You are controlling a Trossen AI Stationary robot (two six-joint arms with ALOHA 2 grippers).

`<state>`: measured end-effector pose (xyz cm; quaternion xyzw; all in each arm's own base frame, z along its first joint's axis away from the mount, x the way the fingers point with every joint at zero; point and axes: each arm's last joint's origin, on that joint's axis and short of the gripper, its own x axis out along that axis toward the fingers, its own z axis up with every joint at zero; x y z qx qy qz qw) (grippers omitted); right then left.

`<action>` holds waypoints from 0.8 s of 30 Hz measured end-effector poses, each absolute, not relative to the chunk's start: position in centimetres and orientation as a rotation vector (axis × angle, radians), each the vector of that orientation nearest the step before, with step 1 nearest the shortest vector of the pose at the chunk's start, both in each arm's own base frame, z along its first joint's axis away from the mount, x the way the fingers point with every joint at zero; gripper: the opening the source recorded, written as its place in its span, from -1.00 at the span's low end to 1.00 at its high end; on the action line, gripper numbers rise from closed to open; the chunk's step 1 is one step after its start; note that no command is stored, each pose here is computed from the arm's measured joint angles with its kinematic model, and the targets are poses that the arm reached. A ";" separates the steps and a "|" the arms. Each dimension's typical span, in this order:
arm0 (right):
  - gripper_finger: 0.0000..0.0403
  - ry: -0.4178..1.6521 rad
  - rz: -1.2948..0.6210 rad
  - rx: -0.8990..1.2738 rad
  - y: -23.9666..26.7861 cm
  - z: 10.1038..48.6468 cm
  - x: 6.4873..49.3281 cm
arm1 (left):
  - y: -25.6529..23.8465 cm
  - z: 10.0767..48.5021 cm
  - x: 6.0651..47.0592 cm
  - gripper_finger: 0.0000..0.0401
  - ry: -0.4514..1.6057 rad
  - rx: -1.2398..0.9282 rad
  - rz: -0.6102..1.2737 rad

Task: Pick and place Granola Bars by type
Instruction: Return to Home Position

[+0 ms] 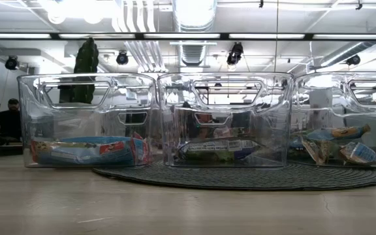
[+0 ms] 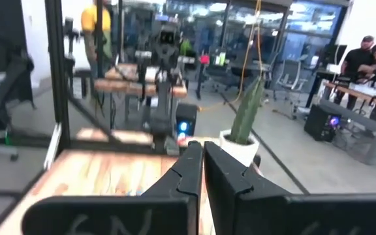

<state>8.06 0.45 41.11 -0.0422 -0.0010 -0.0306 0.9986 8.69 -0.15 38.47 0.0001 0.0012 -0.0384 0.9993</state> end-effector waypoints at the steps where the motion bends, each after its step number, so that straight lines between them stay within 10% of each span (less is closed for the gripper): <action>1: -0.96 0.011 -0.060 -0.088 0.4 40.4 8.1 | -0.2 37.8 9.0 -1.00 0.020 -0.003 -0.077; 24: -0.96 -0.100 -0.005 -0.085 0.7 24.9 8.8 | -0.1 25.1 11.0 -1.00 -0.103 -0.112 -0.061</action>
